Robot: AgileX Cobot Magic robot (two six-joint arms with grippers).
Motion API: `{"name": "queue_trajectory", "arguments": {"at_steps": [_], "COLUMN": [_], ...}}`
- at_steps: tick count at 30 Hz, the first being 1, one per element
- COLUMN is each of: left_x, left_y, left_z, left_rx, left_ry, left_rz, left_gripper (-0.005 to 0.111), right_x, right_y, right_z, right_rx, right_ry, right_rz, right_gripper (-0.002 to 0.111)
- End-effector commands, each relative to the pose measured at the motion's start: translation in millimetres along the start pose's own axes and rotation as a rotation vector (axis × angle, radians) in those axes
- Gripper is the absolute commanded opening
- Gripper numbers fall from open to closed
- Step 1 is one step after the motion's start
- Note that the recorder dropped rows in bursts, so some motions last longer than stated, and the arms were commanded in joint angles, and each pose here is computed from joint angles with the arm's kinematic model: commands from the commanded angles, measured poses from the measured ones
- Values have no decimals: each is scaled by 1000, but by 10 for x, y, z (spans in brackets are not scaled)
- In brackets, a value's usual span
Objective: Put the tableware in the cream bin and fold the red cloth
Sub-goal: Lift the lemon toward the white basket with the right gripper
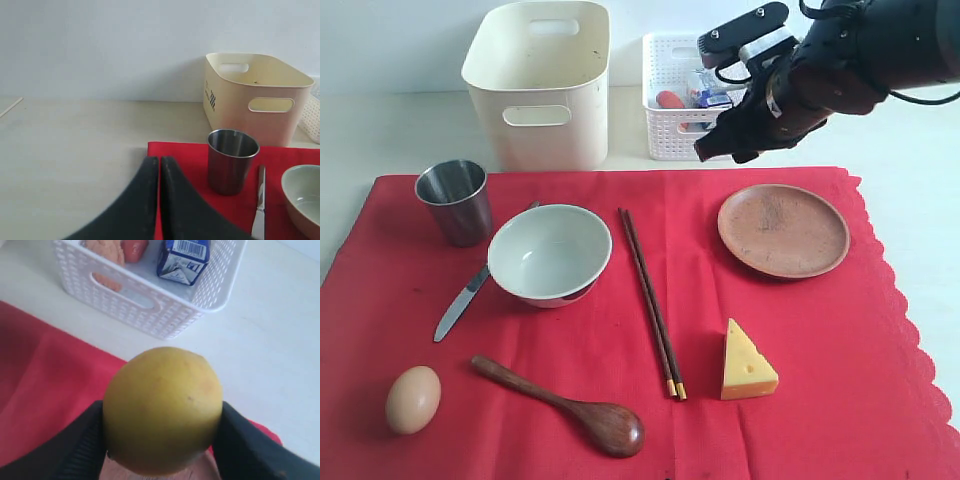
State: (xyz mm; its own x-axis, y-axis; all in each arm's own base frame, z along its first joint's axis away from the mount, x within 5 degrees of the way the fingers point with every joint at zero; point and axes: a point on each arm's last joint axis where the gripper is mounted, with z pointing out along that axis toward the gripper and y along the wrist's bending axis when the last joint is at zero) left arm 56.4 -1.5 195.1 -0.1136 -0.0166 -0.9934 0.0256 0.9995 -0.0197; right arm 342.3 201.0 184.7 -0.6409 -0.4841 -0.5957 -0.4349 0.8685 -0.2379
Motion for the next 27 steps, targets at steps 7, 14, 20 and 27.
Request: {"name": "queue_trajectory", "arguments": {"at_steps": [7,14,20,27], "left_x": [-5,-5,-5,-5], "left_y": [0,0,0,0], "left_z": [-6,-6,-6,-6], "left_rx": [-1,-1,-1,-1], "left_ry": [-7,-7,-7,-7], "left_rz": [-6,-6,-6,-6], "left_gripper": [4,4,4,4], "right_x": [-428,-586,-650,-690], "right_y": [-193,-354,-421,-550], "right_z": [44,73,223,389], "right_rx": [15,45,49,32], "right_ry": [-54,-24,-24,-17], "right_rz": [-21,-15,-54,41], "right_gripper": [0,0,0,0]}}
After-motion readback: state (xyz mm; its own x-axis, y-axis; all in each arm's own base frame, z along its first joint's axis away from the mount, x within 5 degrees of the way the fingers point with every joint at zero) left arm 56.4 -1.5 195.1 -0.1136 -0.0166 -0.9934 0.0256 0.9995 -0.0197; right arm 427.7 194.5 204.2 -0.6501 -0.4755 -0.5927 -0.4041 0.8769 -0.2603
